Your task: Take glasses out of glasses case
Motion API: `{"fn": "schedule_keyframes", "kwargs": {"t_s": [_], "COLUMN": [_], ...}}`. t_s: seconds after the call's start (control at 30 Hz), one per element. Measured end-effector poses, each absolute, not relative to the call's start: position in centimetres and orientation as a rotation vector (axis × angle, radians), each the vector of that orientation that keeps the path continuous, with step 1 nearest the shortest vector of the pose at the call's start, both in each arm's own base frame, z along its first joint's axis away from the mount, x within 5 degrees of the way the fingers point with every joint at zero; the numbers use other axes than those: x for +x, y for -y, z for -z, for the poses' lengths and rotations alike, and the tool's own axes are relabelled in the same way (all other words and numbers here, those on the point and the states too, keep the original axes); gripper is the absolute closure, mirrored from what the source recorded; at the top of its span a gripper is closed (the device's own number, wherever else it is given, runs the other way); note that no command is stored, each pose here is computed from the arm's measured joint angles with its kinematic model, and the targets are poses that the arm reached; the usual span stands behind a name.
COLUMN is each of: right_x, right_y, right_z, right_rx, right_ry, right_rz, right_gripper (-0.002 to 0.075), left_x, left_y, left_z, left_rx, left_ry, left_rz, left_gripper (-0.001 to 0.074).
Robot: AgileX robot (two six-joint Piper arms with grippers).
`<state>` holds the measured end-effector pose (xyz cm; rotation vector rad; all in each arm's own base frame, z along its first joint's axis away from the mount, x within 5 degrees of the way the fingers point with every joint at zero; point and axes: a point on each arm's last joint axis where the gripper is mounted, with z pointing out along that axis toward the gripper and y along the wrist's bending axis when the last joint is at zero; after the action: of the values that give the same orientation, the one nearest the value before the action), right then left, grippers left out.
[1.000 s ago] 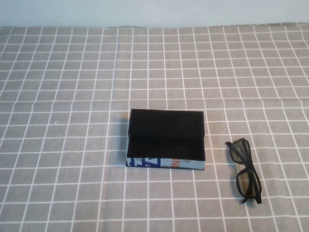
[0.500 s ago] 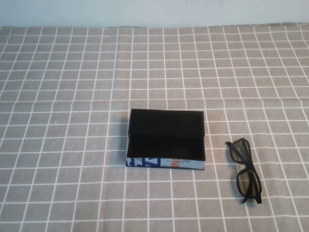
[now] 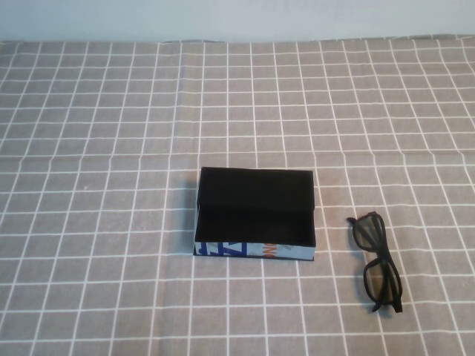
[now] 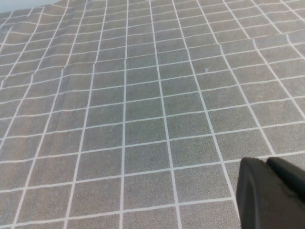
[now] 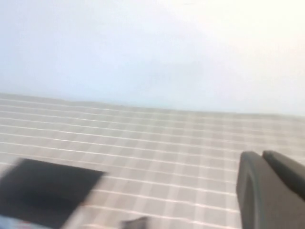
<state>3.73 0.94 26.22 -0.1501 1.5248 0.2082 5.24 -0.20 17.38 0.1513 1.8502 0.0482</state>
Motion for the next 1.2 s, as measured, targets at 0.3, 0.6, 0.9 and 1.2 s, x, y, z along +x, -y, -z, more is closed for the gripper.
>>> {"fn": "schedule_keyframes", "kwargs": {"t_s": [0.3, 0.6, 0.9, 1.2], "right_x": [5.6, 5.3, 5.3, 5.3], "right_y": [-0.7, -1.0, -1.0, -1.0], "right_z": [-20.2, -17.6, -17.5, -17.5], "right_rx": [-0.048, -0.04, -0.042, -0.039], "right_ry": [-1.54, -1.811, -1.825, -1.825], "right_rz": [-0.155, -0.202, -0.203, -0.206], "right_gripper": [0.0743, 0.0743, 0.0743, 0.0743], "left_x": [5.2, 5.2, 5.2, 5.2], "left_y": [0.2, 0.2, 0.2, 0.2], "left_z": [-17.4, -17.4, -17.4, -17.4], "left_rx": [0.151, 0.151, 0.151, 0.151], "left_ry": [-1.85, -1.85, -1.85, -1.85], "left_rz": [-0.048, -0.048, -0.048, -0.048], "left_gripper": [0.0739, 0.0739, 0.0739, 0.0739]}}
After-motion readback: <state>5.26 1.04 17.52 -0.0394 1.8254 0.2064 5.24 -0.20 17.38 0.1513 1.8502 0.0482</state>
